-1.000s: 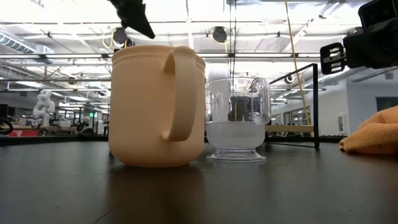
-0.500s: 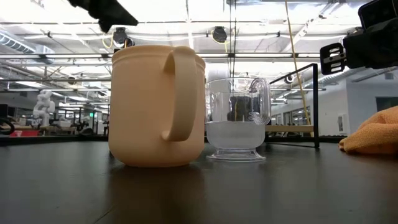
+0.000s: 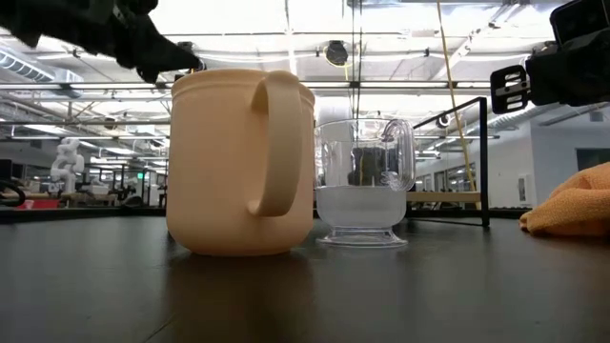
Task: Stack small to large cups/mugs on shelf
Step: Put the orange mug on the shelf
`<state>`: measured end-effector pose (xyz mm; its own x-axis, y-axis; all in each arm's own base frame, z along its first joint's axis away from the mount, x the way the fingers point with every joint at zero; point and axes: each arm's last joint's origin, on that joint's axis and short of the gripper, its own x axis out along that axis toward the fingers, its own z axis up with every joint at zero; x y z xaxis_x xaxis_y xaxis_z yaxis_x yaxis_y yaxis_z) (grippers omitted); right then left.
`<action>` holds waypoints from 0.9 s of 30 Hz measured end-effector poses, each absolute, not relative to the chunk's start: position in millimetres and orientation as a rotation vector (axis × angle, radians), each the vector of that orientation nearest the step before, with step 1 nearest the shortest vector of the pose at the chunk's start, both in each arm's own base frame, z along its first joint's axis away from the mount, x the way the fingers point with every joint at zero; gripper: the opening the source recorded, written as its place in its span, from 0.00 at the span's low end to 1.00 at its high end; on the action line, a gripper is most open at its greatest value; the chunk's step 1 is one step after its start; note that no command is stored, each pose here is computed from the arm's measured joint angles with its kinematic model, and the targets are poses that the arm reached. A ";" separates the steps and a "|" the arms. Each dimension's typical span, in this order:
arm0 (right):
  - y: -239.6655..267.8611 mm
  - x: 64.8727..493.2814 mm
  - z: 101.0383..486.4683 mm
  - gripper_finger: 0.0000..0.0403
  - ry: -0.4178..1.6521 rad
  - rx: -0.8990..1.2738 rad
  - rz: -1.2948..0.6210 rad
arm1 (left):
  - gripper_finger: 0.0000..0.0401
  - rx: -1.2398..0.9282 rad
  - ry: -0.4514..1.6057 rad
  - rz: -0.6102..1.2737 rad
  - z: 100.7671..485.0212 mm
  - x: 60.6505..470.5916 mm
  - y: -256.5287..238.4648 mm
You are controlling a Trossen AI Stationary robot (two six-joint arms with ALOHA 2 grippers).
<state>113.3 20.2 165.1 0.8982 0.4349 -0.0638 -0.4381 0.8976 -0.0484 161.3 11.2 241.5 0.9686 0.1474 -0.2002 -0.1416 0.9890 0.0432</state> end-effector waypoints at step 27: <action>20.1 113.4 165.0 0.00 0.045 -0.097 0.453 | 0.00 0.076 0.042 0.009 216.2 158.3 -8.5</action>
<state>113.4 20.1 165.0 0.8983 0.4346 -0.0645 -0.4388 0.8947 -0.0833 158.3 -8.5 216.2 0.9991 0.0111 -0.0420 -0.0078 0.9970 0.0765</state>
